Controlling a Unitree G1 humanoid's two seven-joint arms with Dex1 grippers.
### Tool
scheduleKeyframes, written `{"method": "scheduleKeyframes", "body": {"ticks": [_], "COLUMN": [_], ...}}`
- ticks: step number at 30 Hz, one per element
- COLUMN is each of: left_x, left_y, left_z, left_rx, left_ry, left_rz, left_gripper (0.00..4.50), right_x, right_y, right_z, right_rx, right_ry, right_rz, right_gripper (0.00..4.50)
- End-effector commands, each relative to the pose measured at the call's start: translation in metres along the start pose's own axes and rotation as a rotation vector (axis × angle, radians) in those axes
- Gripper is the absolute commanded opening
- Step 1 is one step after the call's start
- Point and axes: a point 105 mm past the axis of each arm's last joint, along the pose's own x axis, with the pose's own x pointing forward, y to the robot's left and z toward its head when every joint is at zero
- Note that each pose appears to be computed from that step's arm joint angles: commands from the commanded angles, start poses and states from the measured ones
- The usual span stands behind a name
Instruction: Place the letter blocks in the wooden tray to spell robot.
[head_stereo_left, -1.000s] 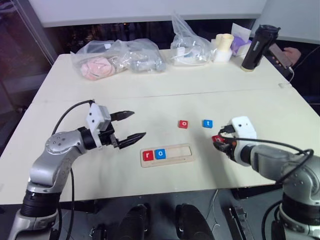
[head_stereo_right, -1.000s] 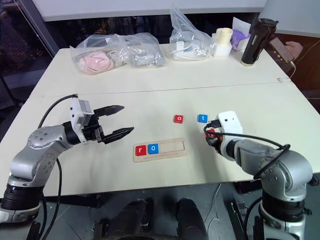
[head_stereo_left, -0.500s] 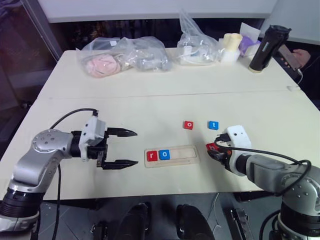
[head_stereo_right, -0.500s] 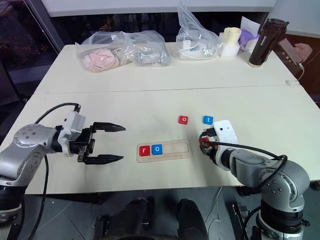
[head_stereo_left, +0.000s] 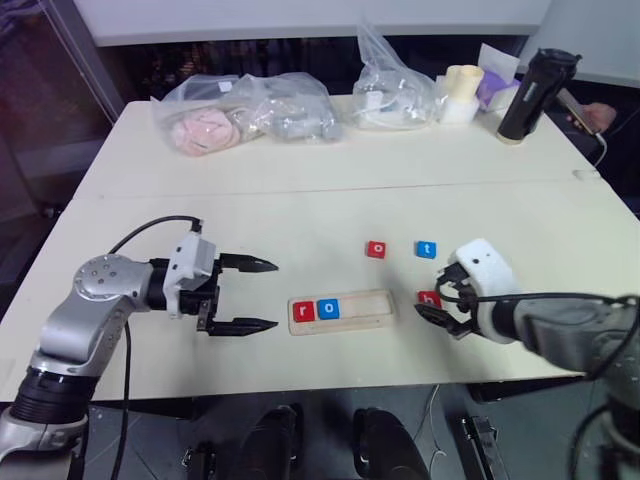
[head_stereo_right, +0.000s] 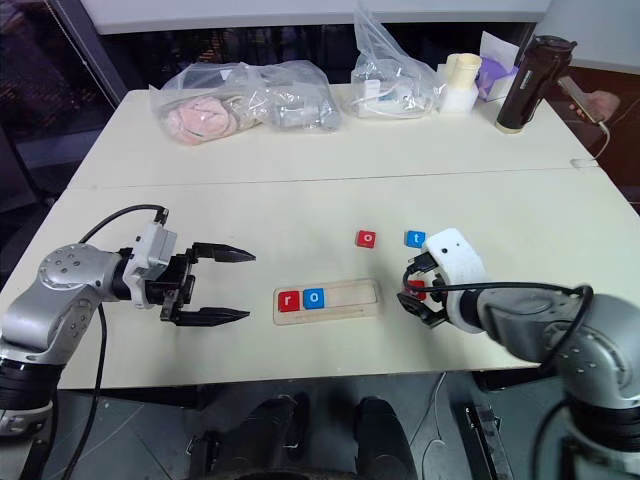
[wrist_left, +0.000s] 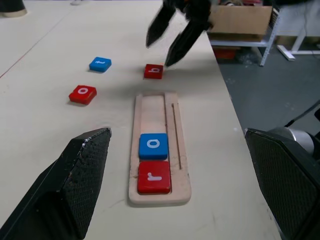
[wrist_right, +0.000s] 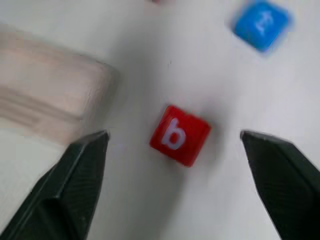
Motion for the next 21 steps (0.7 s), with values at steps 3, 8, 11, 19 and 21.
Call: {"method": "scheduleKeyframes", "body": {"ticks": [3, 8, 11, 19, 21], "left_x": [0.000, 0.002, 0.004, 0.003, 0.001], "left_y": [0.004, 0.004, 0.005, -0.003, -0.002], "left_z": [0.007, 0.009, 0.010, 0.008, 0.010], "left_rx": [0.052, 0.064, 0.073, 0.075, 0.077], "left_ry": [0.001, 0.008, 0.004, 0.022, 0.018], "left_rz": [-0.012, -0.035, -0.034, -0.058, -0.053], "left_gripper": [4.50, 4.50, 4.50, 4.50, 4.50], "right_x": [-0.009, 0.009, 0.019, 0.036, 0.039], "right_y": [-0.004, -0.037, -0.044, -0.044, -0.046], "right_z": [0.012, -0.021, -0.031, -0.036, -0.037], "right_rx": [-0.375, -0.498, -0.508, -0.544, -0.542], "right_ry": [-0.146, -0.060, -0.038, -0.043, -0.042], "right_rz": [0.225, 0.319, 0.366, 0.408, 0.408], "right_gripper": [4.44, 4.44, 4.44, 4.44, 4.44]}}
